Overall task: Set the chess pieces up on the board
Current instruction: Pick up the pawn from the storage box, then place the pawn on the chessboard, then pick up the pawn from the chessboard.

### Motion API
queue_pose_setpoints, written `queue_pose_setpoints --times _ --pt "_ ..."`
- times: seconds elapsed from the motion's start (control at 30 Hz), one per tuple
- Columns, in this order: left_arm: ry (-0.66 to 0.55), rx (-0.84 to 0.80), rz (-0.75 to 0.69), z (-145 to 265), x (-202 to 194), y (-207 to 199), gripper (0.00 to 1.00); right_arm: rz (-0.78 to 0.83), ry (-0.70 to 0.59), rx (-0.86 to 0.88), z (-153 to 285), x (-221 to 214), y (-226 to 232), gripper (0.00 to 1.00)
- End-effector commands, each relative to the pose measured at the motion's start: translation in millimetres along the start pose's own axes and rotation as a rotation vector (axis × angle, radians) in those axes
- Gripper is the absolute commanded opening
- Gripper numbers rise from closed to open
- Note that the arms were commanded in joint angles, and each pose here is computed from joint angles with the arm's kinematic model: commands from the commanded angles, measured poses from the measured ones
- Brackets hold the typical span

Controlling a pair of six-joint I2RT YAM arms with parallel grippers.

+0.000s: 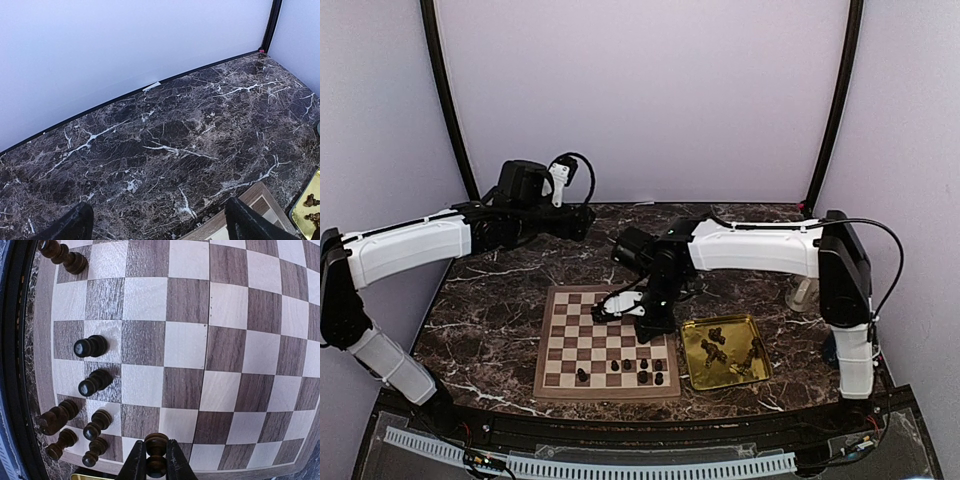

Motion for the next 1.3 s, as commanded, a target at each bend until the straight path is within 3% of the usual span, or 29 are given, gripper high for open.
queue_pose_setpoints --times 0.0,0.27,0.4,0.63,0.73,0.87,1.0,1.13,1.27 --pt "-0.069 0.020 0.001 18 22 11 0.94 0.019 0.029 0.007 -7 2 4 0.16" --pt "-0.067 0.011 -0.005 17 21 9 0.93 0.027 0.023 0.019 -8 2 6 0.23" --pt "-0.061 0.004 -0.017 15 19 7 0.93 0.011 -0.016 0.001 15 0 5 0.29" --pt "-0.030 -0.087 -0.079 3 10 -10 0.91 -0.119 -0.269 0.007 96 -33 -26 0.35" --pt "0.045 -0.171 -0.117 -6 5 -24 0.80 -0.225 -0.384 -0.088 113 -60 -58 0.37" --pt "0.176 -0.315 -0.190 -12 4 -57 0.64 -0.338 -0.525 -0.262 145 -95 -102 0.39" --pt "0.278 -0.459 -0.270 -6 -17 -105 0.59 -0.465 -0.677 -0.223 160 -116 -126 0.41" --pt "0.360 -0.633 -0.382 15 -38 -168 0.58 -0.503 -0.656 -0.260 151 -134 -139 0.42" --pt "0.470 -0.710 -0.445 25 -63 -200 0.55 -0.506 -0.667 -0.272 148 -136 -139 0.42"
Point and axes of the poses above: each gripper's point midway between its finger pads, its own z axis back along the fingers, its own y axis along the line the jaws close on, x = y × z, the point moved 2 cm from there along z, back along the fingers, and after that the axes turned 14 degrees about -z, right-handed, at the moved point
